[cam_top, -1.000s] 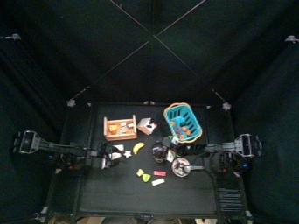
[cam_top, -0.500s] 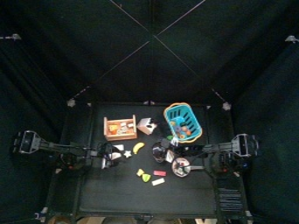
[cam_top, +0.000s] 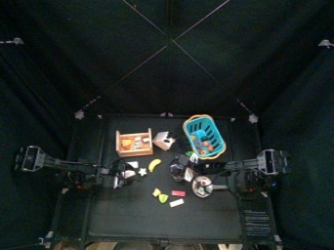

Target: Grab pot lid

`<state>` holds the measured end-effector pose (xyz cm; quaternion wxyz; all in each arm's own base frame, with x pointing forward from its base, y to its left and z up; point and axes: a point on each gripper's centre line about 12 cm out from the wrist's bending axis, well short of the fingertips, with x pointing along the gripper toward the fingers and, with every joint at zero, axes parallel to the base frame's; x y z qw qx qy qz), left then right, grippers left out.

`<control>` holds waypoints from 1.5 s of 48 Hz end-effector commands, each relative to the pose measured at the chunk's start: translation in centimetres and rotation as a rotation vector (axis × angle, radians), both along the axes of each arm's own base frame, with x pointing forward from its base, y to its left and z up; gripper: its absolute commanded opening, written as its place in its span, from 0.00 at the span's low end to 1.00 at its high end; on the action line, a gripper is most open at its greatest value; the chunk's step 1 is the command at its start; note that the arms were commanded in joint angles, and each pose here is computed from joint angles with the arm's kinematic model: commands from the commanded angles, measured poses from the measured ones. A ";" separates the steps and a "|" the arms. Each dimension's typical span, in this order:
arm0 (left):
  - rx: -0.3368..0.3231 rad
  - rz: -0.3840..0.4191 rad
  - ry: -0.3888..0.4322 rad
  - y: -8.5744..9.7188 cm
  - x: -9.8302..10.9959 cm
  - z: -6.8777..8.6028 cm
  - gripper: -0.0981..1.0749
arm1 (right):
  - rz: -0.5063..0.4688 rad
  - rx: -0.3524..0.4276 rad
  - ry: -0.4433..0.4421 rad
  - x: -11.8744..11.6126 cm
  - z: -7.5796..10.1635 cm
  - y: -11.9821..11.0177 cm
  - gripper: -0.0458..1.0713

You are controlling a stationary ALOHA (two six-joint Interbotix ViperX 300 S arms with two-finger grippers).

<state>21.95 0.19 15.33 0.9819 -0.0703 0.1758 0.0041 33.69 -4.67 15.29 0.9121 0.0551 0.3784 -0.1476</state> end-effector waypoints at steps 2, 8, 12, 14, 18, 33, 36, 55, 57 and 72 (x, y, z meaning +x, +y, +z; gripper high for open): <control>0.001 0.003 -0.014 0.1 0.3 0.4 0.94 | 0.000 0.000 -0.029 0.5 0.9 0.0 0.89; 0.001 0.003 -0.014 0.1 0.3 0.4 0.94 | -0.001 0.001 -0.028 0.4 0.9 0.0 0.84; 0.000 0.005 -0.011 0.1 0.3 0.3 0.94 | -0.003 0.004 -0.028 0.4 0.9 0.0 0.78; 0.000 0.005 -0.008 0.1 0.2 0.3 0.94 | -0.003 0.004 -0.027 0.4 0.8 0.0 0.75; 0.001 0.004 -0.003 0.1 0.2 0.2 0.94 | -0.006 0.005 -0.025 0.4 0.8 0.0 0.70; 0.001 0.004 -0.003 0.1 0.3 0.2 0.94 | -0.003 0.004 -0.031 0.5 1.0 0.0 0.60; 0.001 0.004 -0.002 0.1 0.2 0.2 0.94 | -0.004 0.005 -0.031 0.5 1.0 0.0 0.60; 0.000 0.005 -0.003 0.1 0.3 0.2 0.94 | -0.008 0.007 -0.033 0.5 1.0 0.0 0.60; 0.000 0.005 -0.003 0.1 0.3 0.2 0.94 | -0.008 0.007 -0.033 0.5 1.0 0.0 0.60; -0.002 0.004 -0.002 0.1 0.2 0.2 0.94 | -0.009 0.006 -0.041 0.5 1.3 -0.1 0.60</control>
